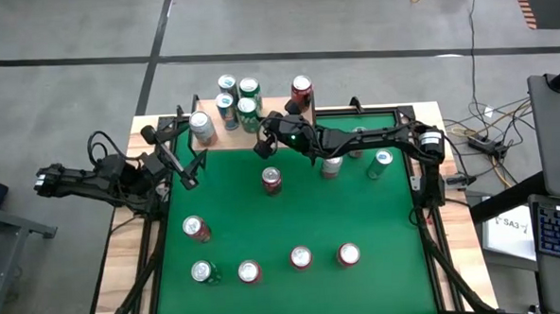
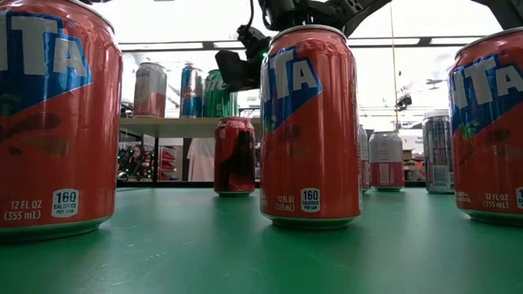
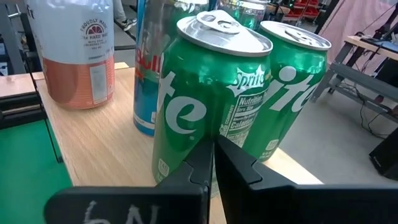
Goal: Place canned beverage on shelf
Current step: Put the white and red can on the shelf
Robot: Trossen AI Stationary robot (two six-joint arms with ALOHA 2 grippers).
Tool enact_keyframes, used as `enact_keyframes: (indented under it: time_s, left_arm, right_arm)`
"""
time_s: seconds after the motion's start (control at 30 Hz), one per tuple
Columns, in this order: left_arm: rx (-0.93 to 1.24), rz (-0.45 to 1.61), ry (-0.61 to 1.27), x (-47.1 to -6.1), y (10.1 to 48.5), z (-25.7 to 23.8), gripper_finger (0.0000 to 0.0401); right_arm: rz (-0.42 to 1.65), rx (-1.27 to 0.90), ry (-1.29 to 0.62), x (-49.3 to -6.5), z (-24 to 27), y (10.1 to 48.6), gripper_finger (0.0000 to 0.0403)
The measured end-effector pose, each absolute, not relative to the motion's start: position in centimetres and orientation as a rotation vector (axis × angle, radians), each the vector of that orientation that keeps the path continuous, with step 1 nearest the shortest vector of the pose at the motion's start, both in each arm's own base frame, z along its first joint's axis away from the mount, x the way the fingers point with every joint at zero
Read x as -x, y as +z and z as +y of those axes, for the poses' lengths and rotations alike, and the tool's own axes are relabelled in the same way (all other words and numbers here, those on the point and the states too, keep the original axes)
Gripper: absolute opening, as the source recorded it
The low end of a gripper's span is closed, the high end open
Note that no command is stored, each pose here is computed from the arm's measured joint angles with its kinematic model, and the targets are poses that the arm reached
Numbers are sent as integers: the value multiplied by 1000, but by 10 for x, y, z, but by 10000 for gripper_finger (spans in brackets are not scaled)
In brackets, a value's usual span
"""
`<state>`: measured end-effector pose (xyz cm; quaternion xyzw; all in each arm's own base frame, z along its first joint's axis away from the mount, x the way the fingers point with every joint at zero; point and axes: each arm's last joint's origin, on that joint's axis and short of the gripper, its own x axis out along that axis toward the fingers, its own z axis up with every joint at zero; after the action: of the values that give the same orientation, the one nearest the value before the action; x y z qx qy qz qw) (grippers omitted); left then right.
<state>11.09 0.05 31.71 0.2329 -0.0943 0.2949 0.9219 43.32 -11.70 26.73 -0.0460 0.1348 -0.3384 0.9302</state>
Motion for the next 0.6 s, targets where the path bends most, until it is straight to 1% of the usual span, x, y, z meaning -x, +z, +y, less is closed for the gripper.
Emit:
enact_keyframes:
  time_s: [0.1, 0.4, 0.6]
  left_arm:
    - [-479, -194, 606, -111, 317, 0, 326]
    - [-480, -193, 606, -111, 317, 0, 326]
    - [-476, -200, 608, -111, 318, 1, 326]
  right_arm:
    - [249, 65, -696, -435, -117, 266, 9]
    - [251, 65, -697, -436, -117, 264, 9]
    - [263, 76, -666, -434, -102, 273, 9]
